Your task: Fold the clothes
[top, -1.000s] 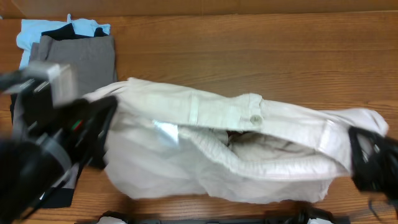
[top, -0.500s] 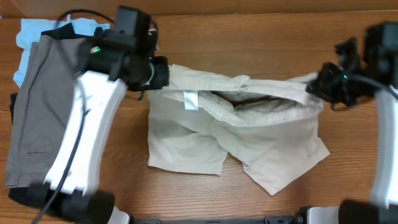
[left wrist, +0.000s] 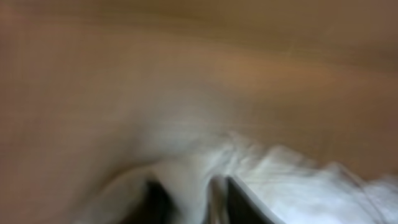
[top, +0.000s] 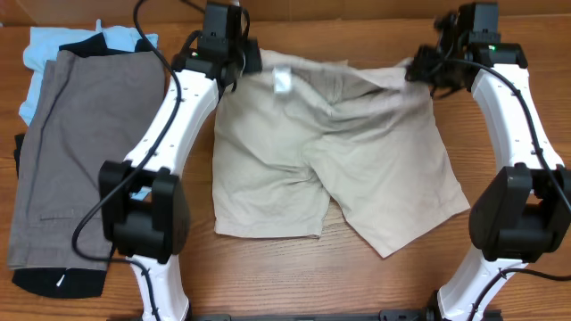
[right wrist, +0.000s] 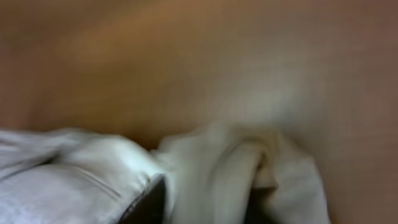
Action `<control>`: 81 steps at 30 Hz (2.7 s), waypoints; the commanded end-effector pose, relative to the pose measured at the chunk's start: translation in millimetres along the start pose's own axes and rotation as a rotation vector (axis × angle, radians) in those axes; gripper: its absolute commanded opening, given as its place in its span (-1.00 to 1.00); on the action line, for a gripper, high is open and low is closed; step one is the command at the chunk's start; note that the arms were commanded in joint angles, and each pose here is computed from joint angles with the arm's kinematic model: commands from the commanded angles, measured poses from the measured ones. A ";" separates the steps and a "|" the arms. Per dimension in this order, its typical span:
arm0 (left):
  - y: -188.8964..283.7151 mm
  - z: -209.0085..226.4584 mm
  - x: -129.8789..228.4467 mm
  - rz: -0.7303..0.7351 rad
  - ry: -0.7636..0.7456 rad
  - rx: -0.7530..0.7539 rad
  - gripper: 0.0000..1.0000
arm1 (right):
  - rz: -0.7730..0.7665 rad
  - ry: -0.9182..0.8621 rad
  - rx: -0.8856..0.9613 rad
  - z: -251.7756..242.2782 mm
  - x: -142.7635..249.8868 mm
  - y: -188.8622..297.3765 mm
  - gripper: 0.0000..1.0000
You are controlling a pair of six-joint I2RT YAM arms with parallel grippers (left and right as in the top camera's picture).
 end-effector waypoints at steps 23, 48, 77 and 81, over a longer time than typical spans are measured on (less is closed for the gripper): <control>64.5 -18.7 -9.7 0.235 -0.150 0.098 1.00 | 0.093 -0.059 -0.035 48.9 16.2 23.4 1.00; 65.7 -14.5 -3.7 0.272 -0.183 0.085 1.00 | 0.164 -0.036 0.094 62.6 41.1 11.9 0.99; 68.3 -7.1 5.7 0.326 -0.270 0.052 1.00 | 0.509 -0.280 0.234 31.3 137.2 -18.6 0.98; 69.2 -5.7 8.7 0.344 -0.294 0.050 1.00 | 0.577 -0.314 0.260 21.7 166.9 -28.5 1.00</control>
Point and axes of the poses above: each gripper's point midway between its finger pads, its own y axis back along the fingers, its own z axis along the line the jaws close on, x = y × z, the point moved 7 cm from there along y, back along the fingers, and after that the axes turned 4 degrees about y, right-handed, at the moved point
